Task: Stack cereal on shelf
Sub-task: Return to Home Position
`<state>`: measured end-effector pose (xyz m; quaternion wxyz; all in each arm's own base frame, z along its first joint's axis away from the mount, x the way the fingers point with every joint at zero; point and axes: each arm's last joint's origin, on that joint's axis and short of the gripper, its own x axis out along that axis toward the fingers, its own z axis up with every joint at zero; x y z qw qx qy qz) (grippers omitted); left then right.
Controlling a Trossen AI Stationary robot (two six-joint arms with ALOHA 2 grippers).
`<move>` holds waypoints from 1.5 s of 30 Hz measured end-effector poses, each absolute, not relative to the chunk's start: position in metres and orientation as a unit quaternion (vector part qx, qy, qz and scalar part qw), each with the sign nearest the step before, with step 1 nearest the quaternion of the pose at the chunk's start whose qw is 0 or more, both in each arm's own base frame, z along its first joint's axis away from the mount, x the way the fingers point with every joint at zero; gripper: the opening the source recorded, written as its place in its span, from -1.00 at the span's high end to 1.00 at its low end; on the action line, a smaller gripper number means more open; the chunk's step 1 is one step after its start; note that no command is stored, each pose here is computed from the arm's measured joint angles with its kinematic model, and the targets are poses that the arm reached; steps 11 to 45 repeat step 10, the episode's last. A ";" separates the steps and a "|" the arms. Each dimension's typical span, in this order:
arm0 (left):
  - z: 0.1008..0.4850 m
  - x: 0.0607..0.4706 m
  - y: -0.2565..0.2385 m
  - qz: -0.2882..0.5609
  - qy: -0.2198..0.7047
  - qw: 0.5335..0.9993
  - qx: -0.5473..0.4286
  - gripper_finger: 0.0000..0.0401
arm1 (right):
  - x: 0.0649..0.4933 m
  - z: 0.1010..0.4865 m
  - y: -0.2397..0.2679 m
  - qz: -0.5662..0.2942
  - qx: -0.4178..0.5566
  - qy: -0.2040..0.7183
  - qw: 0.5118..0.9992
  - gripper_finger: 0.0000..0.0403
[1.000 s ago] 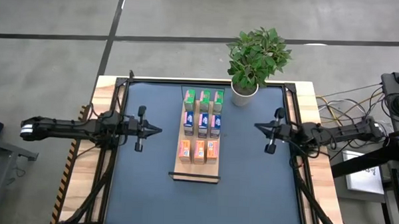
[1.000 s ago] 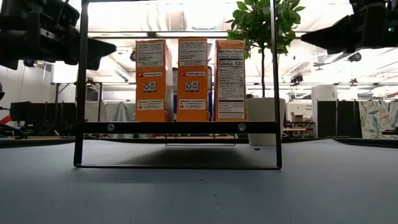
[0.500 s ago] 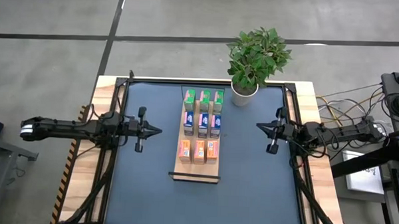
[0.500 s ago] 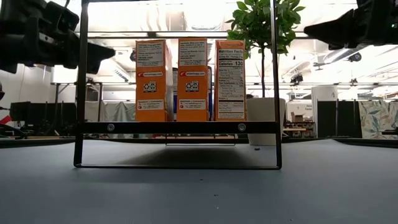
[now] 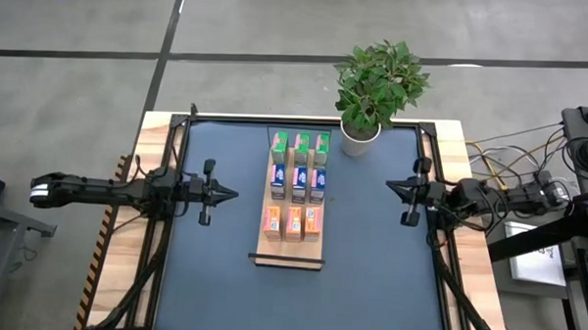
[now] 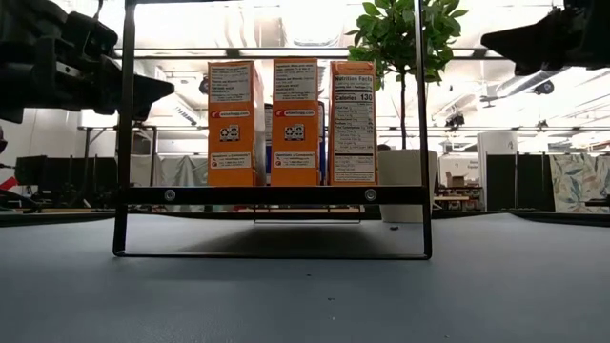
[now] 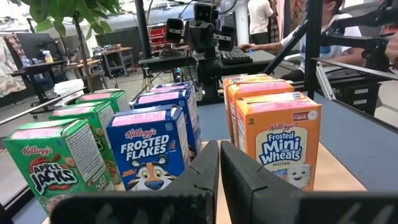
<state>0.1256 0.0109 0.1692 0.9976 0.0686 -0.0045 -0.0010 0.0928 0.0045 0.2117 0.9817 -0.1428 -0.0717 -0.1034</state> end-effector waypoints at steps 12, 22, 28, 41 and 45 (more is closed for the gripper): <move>0.169 0.126 0.011 -0.001 -0.003 0.998 0.070 1.00 | 0.089 0.201 0.005 -0.089 -0.146 -0.050 0.984 0.96; 0.169 0.126 0.011 -0.001 -0.003 0.998 0.070 1.00 | 0.089 0.201 0.005 -0.089 -0.146 -0.050 0.984 0.96; 0.169 0.126 0.011 -0.001 -0.003 0.998 0.070 1.00 | 0.089 0.201 0.005 -0.089 -0.146 -0.050 0.984 0.96; 0.169 0.126 0.011 -0.001 -0.003 0.998 0.070 1.00 | 0.089 0.201 0.005 -0.089 -0.146 -0.050 0.984 0.96; 0.169 0.126 0.011 -0.001 -0.003 0.998 0.070 1.00 | 0.089 0.201 0.005 -0.089 -0.146 -0.050 0.984 0.96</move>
